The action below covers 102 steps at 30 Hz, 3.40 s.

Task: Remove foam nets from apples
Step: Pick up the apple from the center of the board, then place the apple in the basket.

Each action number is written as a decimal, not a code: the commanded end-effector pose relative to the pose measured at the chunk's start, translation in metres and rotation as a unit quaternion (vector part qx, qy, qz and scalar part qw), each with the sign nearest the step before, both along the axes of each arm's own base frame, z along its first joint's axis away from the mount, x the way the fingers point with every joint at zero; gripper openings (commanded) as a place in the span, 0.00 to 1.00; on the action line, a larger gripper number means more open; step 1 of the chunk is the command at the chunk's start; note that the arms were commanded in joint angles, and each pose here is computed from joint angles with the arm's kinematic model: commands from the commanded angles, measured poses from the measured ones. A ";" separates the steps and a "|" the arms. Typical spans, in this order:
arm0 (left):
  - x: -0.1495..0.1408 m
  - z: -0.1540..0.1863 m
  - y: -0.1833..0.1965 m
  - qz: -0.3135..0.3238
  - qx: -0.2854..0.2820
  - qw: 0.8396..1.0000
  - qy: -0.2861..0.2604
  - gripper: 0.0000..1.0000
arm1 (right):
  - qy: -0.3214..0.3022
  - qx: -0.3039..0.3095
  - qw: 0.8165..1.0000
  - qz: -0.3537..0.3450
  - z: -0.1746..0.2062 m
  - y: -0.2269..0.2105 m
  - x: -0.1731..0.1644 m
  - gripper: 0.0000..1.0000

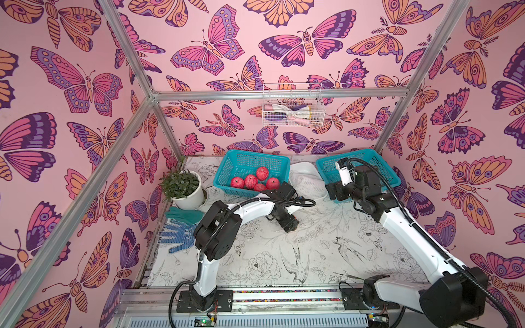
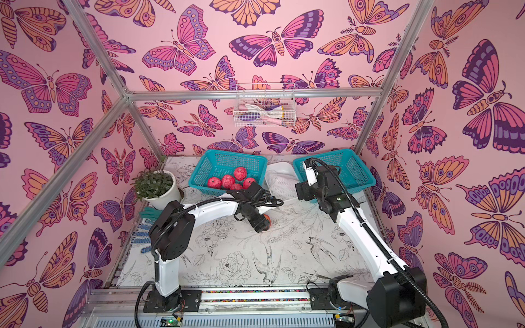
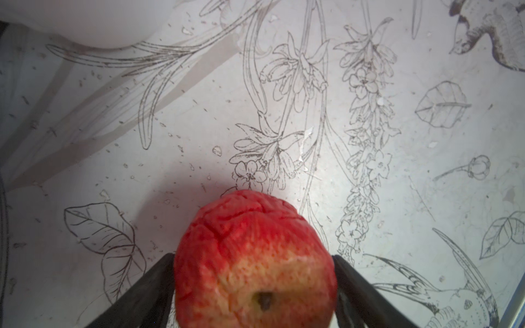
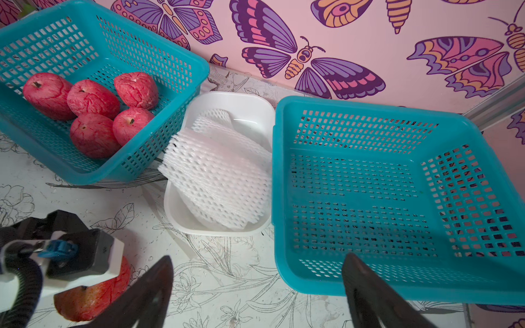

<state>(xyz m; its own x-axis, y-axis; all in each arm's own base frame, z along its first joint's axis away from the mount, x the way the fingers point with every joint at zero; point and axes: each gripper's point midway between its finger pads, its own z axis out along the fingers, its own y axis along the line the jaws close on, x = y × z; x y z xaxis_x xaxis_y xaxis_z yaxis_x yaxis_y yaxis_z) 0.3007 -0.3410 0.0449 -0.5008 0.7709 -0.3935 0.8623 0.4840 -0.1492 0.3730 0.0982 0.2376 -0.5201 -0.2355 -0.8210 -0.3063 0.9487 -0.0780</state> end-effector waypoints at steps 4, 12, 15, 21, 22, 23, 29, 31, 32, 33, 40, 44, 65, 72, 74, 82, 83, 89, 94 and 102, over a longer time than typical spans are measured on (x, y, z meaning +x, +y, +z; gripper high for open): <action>0.000 -0.007 0.003 -0.007 0.021 1.000 0.003 0.68 | 0.001 0.011 1.000 -0.004 -0.003 -0.001 -0.001 0.92; -0.002 -0.002 0.007 -0.005 0.023 1.000 -0.001 0.59 | -0.002 0.017 1.000 -0.004 -0.004 0.000 -0.003 0.91; -0.004 0.006 0.009 -0.002 0.018 1.000 -0.005 0.58 | -0.003 0.018 1.000 -0.007 -0.004 -0.001 -0.003 0.91; -0.010 0.035 0.017 0.006 0.002 1.000 -0.022 0.51 | -0.008 0.018 1.000 -0.010 -0.002 -0.003 -0.007 0.91; -0.011 0.040 0.019 0.008 -0.001 1.000 -0.024 0.50 | -0.009 0.018 1.000 -0.010 -0.002 -0.003 -0.007 0.91; -0.013 0.046 0.020 0.010 -0.004 1.000 -0.026 0.49 | -0.009 0.018 1.000 -0.011 -0.002 -0.004 -0.008 0.91; -0.005 0.094 0.035 0.047 -0.043 0.997 -0.042 0.48 | -0.013 0.021 1.000 -0.012 -0.001 -0.005 -0.012 0.91; 0.008 0.114 0.043 0.071 -0.064 0.994 -0.048 0.48 | -0.013 0.022 1.000 -0.014 -0.002 -0.006 -0.013 0.91; 0.016 0.123 0.047 0.083 -0.071 0.993 -0.050 0.48 | -0.013 0.023 1.000 -0.014 -0.002 -0.005 -0.013 0.91; 0.026 0.130 0.053 0.097 -0.074 0.991 -0.055 0.48 | -0.013 0.024 1.000 -0.014 -0.002 -0.005 -0.014 0.91; 0.120 0.145 0.125 0.236 -0.051 0.967 -0.085 0.49 | -0.016 0.040 0.999 -0.012 0.001 -0.001 -0.011 0.91; 0.176 0.130 0.165 0.303 -0.026 0.948 -0.097 0.49 | -0.011 0.042 0.999 -0.009 0.002 0.001 -0.008 0.91; 0.302 0.033 0.236 0.400 0.038 0.910 -0.098 0.49 | 0.042 -0.019 0.999 -0.012 -0.024 -0.003 0.026 0.91; 0.298 0.011 0.241 0.400 0.064 0.910 -0.083 0.50 | 0.052 -0.017 0.998 -0.010 -0.033 0.000 0.033 0.92; 0.296 0.008 0.241 0.399 0.066 0.911 -0.078 0.50 | 0.055 -0.016 0.998 -0.010 -0.035 0.001 0.034 0.92; 0.291 -0.006 0.237 0.402 0.061 0.912 -0.057 0.56 | 0.063 -0.013 0.998 -0.018 -0.043 -0.001 0.034 0.92; 0.292 -0.004 0.237 0.403 0.059 0.911 -0.058 0.59 | 0.063 -0.013 0.998 -0.019 -0.043 -0.001 0.033 0.92; 0.298 0.015 0.235 0.410 0.042 0.908 -0.073 0.83 | 0.064 -0.009 0.998 -0.023 -0.043 -0.003 0.028 0.92; 0.301 0.040 0.236 0.415 0.032 0.904 -0.092 0.90 | 0.061 -0.006 0.998 -0.024 -0.042 -0.004 0.023 0.92; 0.291 0.091 0.240 0.421 0.018 0.899 -0.120 0.90 | 0.050 -0.002 0.998 -0.027 -0.034 -0.007 0.014 0.93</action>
<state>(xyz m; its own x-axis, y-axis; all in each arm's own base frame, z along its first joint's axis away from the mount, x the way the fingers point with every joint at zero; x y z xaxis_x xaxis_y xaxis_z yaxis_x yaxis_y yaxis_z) 0.5989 -0.1078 0.0833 -0.8453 0.1940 -0.4978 0.2151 0.9765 0.0153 0.3927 0.0971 0.2002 -0.6109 -0.2286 -0.7580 -0.2854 0.9566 -0.0585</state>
